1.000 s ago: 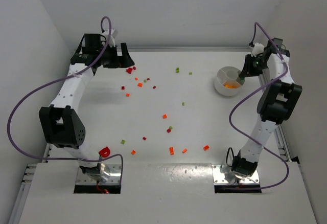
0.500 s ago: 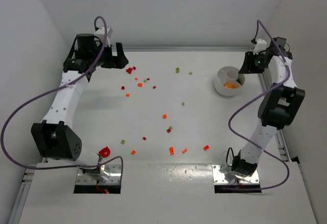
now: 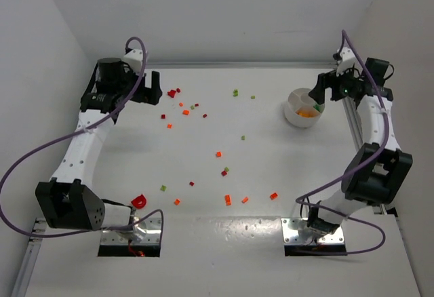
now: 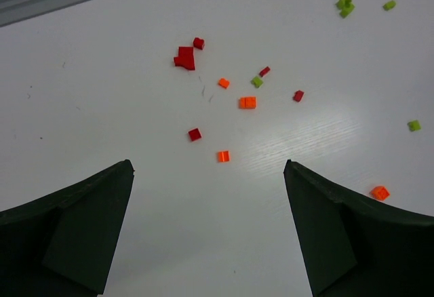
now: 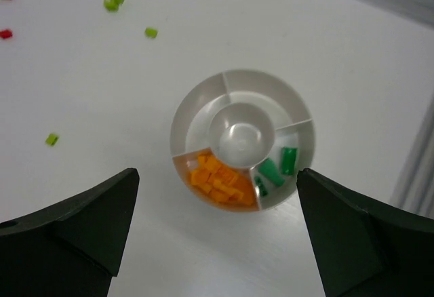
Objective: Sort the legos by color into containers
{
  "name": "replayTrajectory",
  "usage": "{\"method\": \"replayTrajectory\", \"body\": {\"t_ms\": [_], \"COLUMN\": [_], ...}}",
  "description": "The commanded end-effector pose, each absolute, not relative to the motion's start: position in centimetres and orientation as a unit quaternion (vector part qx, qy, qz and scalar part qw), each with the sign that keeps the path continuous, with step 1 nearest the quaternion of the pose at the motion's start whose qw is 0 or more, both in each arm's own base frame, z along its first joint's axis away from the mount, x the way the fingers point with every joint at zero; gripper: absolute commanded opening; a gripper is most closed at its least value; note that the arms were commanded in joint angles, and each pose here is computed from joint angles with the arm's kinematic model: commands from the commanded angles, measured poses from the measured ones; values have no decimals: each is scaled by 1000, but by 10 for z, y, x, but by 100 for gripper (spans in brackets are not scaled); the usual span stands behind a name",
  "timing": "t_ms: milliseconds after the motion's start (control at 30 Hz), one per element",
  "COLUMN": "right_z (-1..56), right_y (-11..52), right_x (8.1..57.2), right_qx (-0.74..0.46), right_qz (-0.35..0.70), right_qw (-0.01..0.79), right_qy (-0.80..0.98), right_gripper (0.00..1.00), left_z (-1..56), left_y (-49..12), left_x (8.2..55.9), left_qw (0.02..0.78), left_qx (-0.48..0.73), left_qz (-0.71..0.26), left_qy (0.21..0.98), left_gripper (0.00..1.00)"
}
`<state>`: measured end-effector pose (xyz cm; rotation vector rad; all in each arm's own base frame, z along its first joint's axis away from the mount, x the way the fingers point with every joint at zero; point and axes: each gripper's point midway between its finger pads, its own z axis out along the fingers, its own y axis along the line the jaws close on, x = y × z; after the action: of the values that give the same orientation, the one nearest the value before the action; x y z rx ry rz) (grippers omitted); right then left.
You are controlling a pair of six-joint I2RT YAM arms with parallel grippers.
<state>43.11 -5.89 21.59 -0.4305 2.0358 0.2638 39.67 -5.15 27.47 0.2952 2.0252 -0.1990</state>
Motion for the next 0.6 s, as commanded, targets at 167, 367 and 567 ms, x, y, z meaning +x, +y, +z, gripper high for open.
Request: {"method": "replayTrajectory", "body": {"t_ms": [167,367,567], "right_z": [146,118,121], "right_y": [-31,-8,-12], "right_x": [408,379,382], "right_qx": [-226,-300,-292], "right_qz": [184,219,206], "right_qw": [426,400,373], "right_qy": [856,838,856], "right_gripper": [100,97,96], "left_z": [244,213,188], "left_y": [-39,-52,-40], "left_x": [419,396,377], "left_qw": [458,379,340], "left_qx": [177,222,251], "left_qz": [-24,-57,-51], "left_qy": [871,897,905], "left_gripper": [91,91,85]}}
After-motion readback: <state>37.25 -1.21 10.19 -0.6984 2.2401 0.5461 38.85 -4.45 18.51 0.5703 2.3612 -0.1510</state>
